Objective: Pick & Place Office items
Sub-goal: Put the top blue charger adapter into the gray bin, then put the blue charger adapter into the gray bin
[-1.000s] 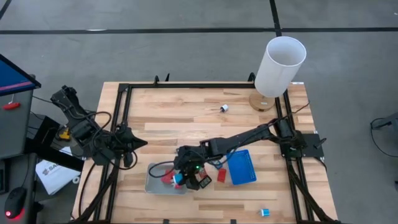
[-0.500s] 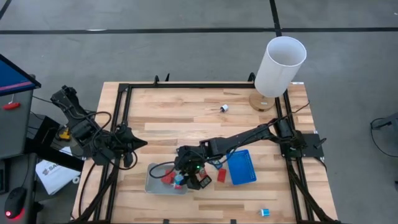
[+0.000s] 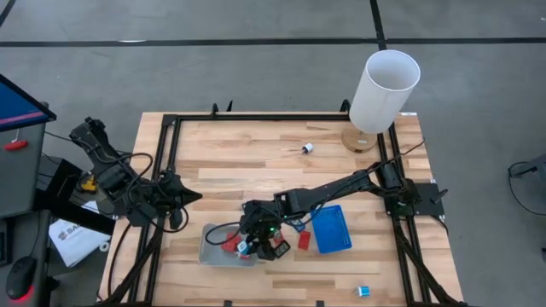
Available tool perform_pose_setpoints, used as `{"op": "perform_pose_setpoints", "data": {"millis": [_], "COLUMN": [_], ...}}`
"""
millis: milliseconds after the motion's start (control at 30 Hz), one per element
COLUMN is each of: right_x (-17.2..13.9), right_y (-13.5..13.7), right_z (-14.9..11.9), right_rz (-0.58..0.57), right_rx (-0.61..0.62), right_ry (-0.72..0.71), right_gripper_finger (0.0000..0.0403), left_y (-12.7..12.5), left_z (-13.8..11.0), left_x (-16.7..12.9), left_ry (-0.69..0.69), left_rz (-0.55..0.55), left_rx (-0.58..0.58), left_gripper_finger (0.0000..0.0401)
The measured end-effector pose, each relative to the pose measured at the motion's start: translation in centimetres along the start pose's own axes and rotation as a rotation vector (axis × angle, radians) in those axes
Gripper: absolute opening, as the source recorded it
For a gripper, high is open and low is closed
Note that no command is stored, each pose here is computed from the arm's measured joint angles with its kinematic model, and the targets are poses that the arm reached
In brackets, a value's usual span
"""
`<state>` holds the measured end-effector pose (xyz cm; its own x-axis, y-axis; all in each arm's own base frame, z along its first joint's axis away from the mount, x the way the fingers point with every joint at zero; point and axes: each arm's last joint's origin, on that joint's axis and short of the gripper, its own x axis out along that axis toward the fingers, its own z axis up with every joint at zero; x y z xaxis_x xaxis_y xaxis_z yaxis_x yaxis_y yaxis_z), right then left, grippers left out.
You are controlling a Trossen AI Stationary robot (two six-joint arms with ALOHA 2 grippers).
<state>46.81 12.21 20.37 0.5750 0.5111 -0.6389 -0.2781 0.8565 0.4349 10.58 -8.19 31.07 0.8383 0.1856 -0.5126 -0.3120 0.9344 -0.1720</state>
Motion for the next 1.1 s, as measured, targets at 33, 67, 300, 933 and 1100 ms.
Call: {"op": "perform_pose_setpoints", "data": {"millis": [33,67,300,933,1100], "right_x": [0.0,0.0,-0.1,-6.1,-7.1], "right_y": [0.0,0.0,-0.2,-2.2,-1.9], "right_z": [0.0,0.0,0.0,-0.5,-1.1], "right_rz": [0.0,0.0,-0.004,-0.103,-0.159], "right_rx": [0.0,0.001,0.01,0.11,0.116], "right_ry": [0.0,0.001,0.004,0.229,0.297], "right_gripper_finger": [0.0182,0.0185,0.0179,0.0173,0.0175], "left_y": [0.0,0.0,0.0,0.6,0.7], "left_z": [0.0,0.0,0.0,-0.2,-0.2], "left_x": [0.0,0.0,0.0,-0.2,-0.3], "left_ry": [0.0,0.0,0.0,0.034,0.04], "left_rz": [0.0,0.0,0.0,0.004,0.005], "left_rx": [0.0,0.0,0.0,0.072,0.077], "left_gripper_finger": [0.0,0.0,0.0,0.0,0.0002]}}
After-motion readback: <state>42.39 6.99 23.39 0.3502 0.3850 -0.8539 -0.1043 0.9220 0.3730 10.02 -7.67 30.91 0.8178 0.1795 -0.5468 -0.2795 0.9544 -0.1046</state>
